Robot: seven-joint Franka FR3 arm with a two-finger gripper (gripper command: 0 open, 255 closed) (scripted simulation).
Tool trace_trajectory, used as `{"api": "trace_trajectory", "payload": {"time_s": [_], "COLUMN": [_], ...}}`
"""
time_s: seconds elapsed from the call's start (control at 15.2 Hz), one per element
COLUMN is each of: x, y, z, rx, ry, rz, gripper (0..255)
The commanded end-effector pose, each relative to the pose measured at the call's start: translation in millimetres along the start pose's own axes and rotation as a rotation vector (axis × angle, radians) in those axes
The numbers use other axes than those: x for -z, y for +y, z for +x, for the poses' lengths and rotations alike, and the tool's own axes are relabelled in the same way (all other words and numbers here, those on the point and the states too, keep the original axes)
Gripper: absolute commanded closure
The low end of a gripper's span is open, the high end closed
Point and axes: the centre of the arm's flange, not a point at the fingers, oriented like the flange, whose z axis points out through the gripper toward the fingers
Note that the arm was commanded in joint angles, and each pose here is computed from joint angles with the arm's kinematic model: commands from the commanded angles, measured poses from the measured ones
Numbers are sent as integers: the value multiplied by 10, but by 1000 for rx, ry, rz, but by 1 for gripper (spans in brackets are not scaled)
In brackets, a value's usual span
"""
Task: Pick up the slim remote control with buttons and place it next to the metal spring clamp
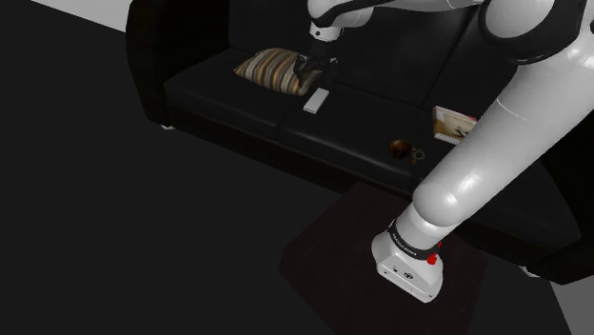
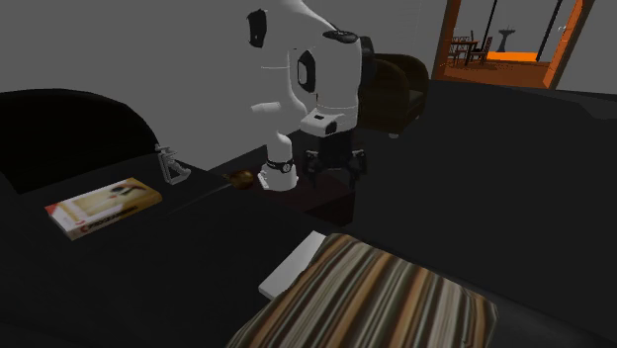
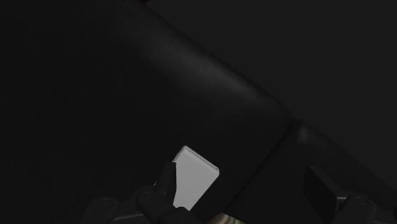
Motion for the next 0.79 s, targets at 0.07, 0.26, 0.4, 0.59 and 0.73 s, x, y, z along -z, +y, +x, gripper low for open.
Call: {"api": "trace_trajectory", "payload": {"time_s": [0.07,0.26,0.4,0.59,0.73], "x": [-166,-318,-418,-569,-669], "y": [164,342,475,695,856], "z": [301,617,819,1106,1288], "rx": [-87,-173,-230,-316,-373], "ry": [3,5,7,9,11], "rz": [-1,-1,-1,-1,-1], "gripper": [0,0,0,0,0]}}
